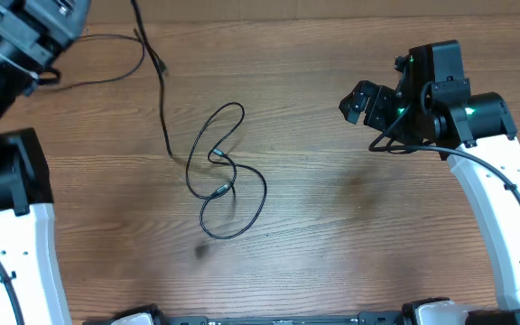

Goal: Untangle cables

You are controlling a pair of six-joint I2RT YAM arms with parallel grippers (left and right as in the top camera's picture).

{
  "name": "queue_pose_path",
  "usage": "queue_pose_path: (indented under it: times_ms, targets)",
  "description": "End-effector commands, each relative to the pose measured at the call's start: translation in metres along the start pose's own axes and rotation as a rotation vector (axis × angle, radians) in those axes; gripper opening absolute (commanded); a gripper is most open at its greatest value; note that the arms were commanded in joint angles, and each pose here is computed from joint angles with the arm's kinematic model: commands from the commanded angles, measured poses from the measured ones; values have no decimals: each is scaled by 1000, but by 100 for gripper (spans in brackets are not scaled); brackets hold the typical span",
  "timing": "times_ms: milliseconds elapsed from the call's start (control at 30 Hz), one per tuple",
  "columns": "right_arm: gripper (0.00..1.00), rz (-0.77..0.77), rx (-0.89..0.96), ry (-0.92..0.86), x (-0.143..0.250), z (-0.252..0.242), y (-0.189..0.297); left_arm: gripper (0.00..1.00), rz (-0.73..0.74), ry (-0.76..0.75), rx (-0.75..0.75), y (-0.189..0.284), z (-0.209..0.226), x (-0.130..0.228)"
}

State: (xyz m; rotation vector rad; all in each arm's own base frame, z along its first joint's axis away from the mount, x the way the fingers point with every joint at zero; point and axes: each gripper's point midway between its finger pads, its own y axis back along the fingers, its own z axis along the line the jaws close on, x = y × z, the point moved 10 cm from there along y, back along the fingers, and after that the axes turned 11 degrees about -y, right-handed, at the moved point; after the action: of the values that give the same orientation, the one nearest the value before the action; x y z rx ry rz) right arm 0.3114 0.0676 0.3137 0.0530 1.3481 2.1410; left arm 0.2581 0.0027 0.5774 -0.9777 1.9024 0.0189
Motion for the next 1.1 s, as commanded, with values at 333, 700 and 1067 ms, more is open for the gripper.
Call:
queue_pose_path:
  times_ms: [333,700,1067]
  targets:
    - [100,-14,-3,7,-1,1,3,4,-78,-28,-776,124,89,-19]
    - [100,-14,-3,7,-1,1,3,4,-283,128,-1909,222,115,19]
    - [100,-14,-3,7,-1,1,3,4,360,122,-1773,212,234,52]
